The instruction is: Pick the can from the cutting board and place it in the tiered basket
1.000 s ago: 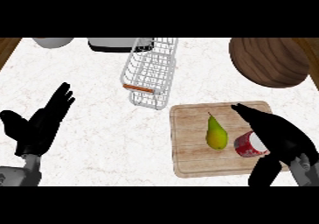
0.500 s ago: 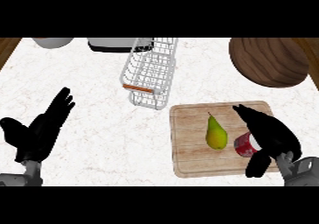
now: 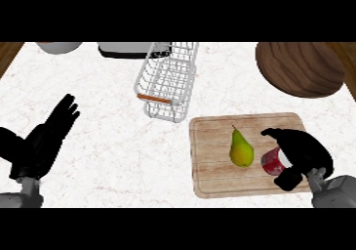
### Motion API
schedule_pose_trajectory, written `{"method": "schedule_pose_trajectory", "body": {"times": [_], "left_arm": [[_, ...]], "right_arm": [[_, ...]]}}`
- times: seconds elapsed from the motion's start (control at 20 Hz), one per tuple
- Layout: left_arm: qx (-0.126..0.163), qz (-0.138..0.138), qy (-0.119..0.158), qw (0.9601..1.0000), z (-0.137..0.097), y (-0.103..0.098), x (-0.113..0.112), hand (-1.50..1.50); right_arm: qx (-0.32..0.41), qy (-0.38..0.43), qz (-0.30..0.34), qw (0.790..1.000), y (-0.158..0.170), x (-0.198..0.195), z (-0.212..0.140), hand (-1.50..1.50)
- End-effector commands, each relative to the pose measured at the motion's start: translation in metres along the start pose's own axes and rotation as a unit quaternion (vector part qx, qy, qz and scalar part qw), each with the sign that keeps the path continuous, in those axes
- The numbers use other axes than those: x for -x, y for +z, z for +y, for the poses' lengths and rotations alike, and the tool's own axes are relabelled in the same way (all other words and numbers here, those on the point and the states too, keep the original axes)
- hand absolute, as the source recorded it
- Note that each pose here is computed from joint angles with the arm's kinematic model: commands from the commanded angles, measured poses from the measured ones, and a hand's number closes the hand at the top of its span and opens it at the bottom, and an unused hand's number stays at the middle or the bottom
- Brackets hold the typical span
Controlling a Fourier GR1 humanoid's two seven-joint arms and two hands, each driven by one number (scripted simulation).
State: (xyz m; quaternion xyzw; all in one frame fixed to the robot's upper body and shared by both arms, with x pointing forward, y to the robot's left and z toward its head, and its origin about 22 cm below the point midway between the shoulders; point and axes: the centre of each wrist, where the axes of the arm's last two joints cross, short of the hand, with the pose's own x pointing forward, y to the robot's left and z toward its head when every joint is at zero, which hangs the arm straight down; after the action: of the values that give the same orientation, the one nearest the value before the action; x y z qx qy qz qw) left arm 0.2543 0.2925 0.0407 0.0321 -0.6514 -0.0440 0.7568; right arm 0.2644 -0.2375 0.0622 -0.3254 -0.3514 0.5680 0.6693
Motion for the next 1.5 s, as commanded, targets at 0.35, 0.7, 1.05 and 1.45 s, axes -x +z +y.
{"method": "schedule_pose_trajectory", "body": {"times": [0.35, 0.7, 1.05, 1.45], "left_arm": [[0.011, 0.002, 0.003, 0.9999, -0.001, 0.013, -0.008, 0.0], [-0.008, -0.003, -0.001, 1.0, -0.011, 0.005, 0.001, 0.0], [0.004, -0.005, -0.002, 1.0, -0.003, 0.002, 0.007, 0.0], [-0.007, 0.006, 0.002, 1.0, 0.002, 0.003, 0.011, 0.0]], "right_arm": [[-0.039, 0.07, -0.036, 0.996, -0.004, 0.009, 0.017, 1.5], [0.069, 0.076, -0.026, 0.994, -0.024, 0.071, -0.002, 1.5], [0.251, 0.034, -0.043, 0.966, -0.045, 0.1, -0.019, 1.5], [0.401, -0.169, -0.191, 0.88, -0.018, 0.073, -0.066, 1.5]]}}
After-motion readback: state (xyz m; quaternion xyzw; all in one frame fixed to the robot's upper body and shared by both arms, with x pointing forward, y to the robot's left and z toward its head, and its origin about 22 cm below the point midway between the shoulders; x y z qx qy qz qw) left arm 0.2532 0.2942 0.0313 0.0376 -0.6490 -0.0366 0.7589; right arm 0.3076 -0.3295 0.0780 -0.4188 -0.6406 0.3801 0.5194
